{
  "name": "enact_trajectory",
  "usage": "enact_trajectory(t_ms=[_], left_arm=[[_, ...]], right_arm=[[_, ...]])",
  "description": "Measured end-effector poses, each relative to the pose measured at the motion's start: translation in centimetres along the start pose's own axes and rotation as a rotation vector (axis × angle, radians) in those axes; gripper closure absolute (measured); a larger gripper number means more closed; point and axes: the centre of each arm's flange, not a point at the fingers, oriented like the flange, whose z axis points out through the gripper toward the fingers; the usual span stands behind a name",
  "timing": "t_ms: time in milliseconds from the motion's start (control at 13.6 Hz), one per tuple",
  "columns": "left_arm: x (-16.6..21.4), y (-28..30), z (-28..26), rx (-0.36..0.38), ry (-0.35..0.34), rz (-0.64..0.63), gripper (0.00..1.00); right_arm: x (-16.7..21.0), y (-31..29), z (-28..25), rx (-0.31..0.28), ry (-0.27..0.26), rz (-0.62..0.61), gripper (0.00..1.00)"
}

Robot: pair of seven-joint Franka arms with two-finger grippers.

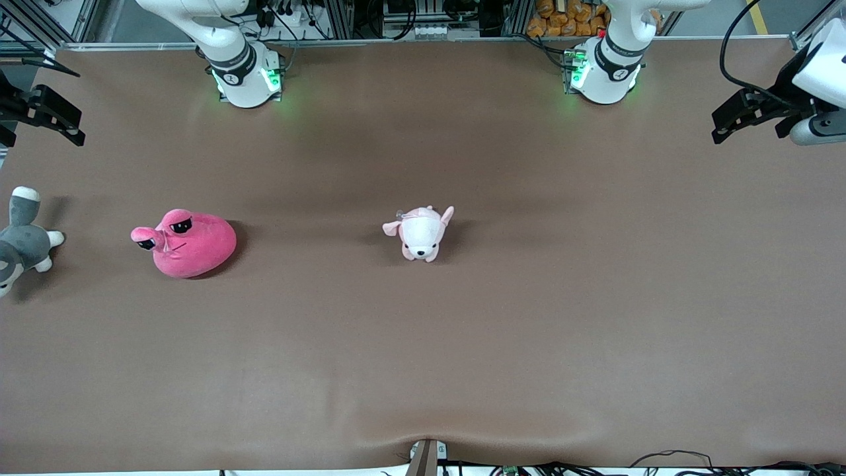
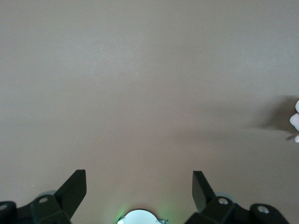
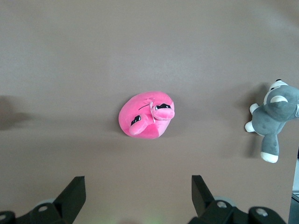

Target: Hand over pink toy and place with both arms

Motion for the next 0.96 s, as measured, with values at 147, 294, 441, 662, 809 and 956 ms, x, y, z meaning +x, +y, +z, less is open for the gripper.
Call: enact_trajectory(t_ms=[147,294,441,662,809,956], left_arm=[[-0.36,-0.13,-0.42,0.001,-0.009,0.006,0.00],[-0.42,-0.16,-0.68,0.001,-0.006,0.006,0.00],[-0.44,-0.18,-0.99,-0.007,-0.001,0.005,0.00],[-0.57,-0.06,-1.13,-0.020,-0.007,0.007,0.00],[-0.69,0.04,-1.11,-0.023,-0.016,0.009,0.00],[-0.80,0.07,-1.09,-0.022,-0.024,0.010,0.00]], right_arm=[[0.06,0.08,0.09,0.000,-0.002,0.003,0.00],[0.07,0.15,0.12,0.000,-0.001,0.005,0.00],[0.08,0.15,0.13,0.000,-0.002,0.006,0.00],[0.10,0.14,0.15,0.000,-0.002,0.006,0.00],[0.10,0.14,0.15,0.000,-0.002,0.006,0.00],[0.10,0.12,0.15,0.000,-0.002,0.005,0.00]])
